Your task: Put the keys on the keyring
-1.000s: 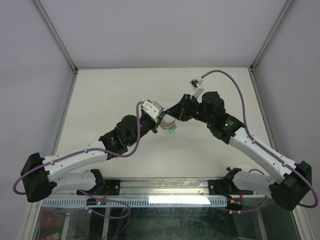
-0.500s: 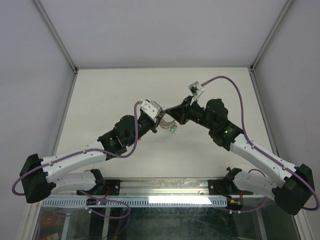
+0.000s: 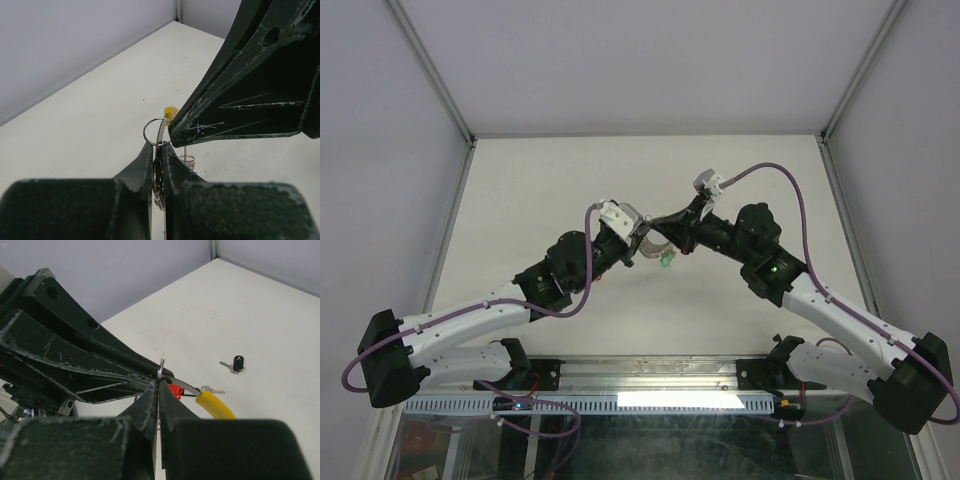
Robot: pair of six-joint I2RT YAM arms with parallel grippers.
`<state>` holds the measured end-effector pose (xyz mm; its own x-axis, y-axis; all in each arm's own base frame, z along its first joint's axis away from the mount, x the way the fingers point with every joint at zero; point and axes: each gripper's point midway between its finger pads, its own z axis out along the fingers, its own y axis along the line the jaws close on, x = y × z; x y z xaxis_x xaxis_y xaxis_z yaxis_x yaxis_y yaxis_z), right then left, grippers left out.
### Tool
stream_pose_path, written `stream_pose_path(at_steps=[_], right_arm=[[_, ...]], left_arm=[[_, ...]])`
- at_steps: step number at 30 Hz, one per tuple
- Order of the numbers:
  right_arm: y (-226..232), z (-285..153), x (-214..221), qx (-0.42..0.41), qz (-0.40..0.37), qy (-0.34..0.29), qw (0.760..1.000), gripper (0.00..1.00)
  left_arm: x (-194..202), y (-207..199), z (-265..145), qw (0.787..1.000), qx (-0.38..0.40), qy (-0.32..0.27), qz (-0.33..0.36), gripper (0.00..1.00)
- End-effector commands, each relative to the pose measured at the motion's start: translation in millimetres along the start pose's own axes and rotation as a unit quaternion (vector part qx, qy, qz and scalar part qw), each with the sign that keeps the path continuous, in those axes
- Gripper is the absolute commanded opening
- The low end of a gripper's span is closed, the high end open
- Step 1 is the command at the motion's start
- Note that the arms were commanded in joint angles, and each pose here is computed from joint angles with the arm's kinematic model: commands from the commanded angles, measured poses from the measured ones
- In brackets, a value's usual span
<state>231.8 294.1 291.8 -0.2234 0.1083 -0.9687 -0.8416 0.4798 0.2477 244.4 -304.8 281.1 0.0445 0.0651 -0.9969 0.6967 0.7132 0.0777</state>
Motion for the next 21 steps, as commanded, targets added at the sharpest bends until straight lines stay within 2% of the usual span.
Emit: stream_pose_path(at_steps=[1,6,11,13,17,21], right_arm=[[17,-9,-25,-0.04,-0.046,-0.045,0.997,0.0],[14,-13,-17,-0.029,-0.039,-0.036,0.998,0.0],[8,-19,-21,-0.002,-0.033,-0.042,0.999,0.28],[6,-22,-24,0.007,-0.026,-0.048,0.998,0.36],[5,-27,-35,0.028,0.0,-0.055,0.998,0.43],[-7,-29,-49,0.086,0.063,-0.047,0.993,0.47]], left_arm=[[-36,9,-6,0.999,-0.019,-0.047,-0.01,0.0],[-37,11,-7,0.999,-0.023,-0.048,-0.007,0.0],[-37,11,-8,0.999,-0.022,-0.049,-0.006,0.0],[-37,11,-8,0.999,-0.022,-0.048,-0.006,0.0],[-37,11,-9,0.999,-0.021,-0.049,-0.006,0.0],[-38,11,-9,0.999,-0.02,-0.05,-0.006,0.0]])
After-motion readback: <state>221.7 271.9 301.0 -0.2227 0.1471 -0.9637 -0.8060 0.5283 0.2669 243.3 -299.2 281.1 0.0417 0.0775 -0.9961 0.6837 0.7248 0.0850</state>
